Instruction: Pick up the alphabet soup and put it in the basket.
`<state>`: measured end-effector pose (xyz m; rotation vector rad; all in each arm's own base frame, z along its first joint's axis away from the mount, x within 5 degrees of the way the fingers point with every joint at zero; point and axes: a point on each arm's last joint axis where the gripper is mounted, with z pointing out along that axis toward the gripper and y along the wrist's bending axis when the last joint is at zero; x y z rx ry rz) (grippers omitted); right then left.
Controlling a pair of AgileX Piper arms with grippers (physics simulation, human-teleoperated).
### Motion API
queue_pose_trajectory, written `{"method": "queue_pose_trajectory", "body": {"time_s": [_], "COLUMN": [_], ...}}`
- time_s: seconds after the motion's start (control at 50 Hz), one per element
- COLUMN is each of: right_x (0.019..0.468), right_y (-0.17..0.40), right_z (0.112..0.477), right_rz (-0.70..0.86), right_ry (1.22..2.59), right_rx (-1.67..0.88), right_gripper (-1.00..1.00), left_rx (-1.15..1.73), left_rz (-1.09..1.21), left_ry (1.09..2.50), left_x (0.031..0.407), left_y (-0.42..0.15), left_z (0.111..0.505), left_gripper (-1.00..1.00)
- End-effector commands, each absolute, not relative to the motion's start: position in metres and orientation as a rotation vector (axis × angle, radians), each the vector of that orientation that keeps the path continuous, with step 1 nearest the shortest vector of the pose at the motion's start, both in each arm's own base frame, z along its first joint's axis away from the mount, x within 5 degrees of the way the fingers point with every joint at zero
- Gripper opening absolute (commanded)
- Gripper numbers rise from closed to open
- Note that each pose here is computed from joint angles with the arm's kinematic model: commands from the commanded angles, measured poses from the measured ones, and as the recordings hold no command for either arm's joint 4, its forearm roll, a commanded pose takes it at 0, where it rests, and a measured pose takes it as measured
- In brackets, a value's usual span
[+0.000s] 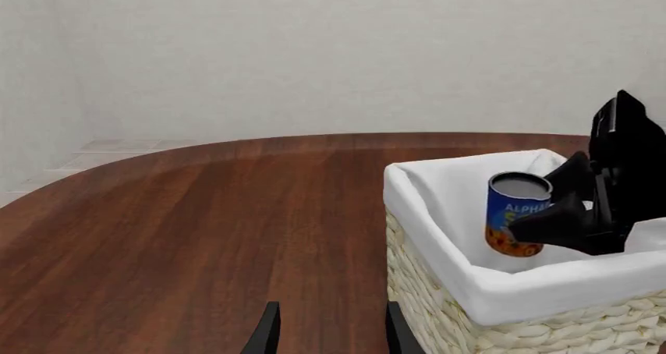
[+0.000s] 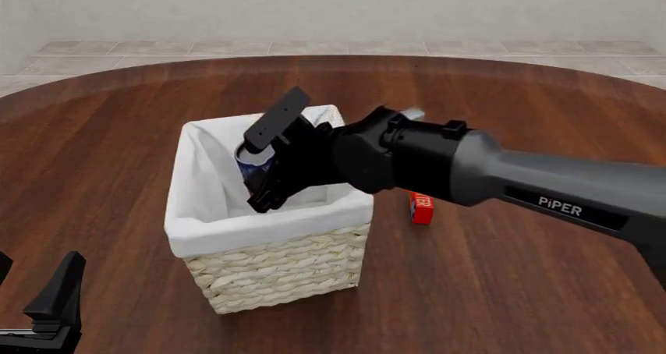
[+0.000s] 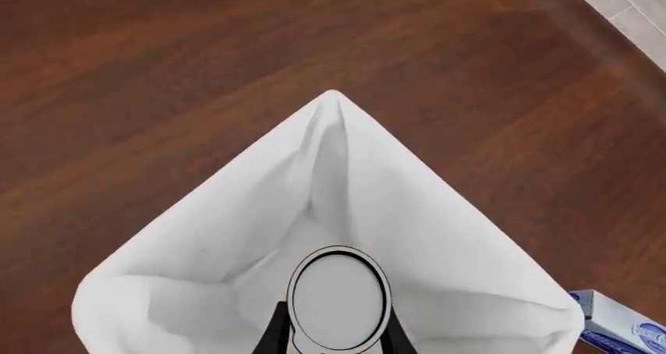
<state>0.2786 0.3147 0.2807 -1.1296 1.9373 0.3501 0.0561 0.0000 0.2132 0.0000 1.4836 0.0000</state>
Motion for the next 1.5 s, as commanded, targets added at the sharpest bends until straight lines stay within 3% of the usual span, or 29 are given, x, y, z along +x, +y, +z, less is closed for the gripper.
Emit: {"method": "queue_pose_trajectory", "body": {"time_s": [0.02, 0.38, 0.4, 0.94, 1.5], "right_x": [0.283, 0.285, 0.286, 0.282, 0.265], "right_y": [0.315, 0.317, 0.316, 0.315, 0.299], "right_z": [0.282, 0.278, 0.279, 0.287, 0.342], "right_rz": [0.350, 0.341, 0.337, 0.343, 0.373], "right_ry": [1.942, 1.941, 1.938, 1.915, 1.784], "right_rx": [-1.113, -1.129, -1.130, -1.127, -1.075], "right_gripper": [-1.00, -1.00, 1.00, 1.00, 1.00], "left_rx": [0.000, 0.000, 0.000, 0.000, 0.000], "left_rz": [0.000, 0.000, 0.000, 0.000, 0.000], "left_ry": [1.484, 1.484, 1.484, 1.484, 1.484], "left_x": [0.056, 0.056, 0.056, 0.056, 0.056], "left_y": [0.000, 0.000, 0.000, 0.000, 0.000], "left_z": [0.213, 0.213, 0.213, 0.213, 0.213], "left_gripper": [1.00, 1.00, 1.00, 1.00, 1.00]}}
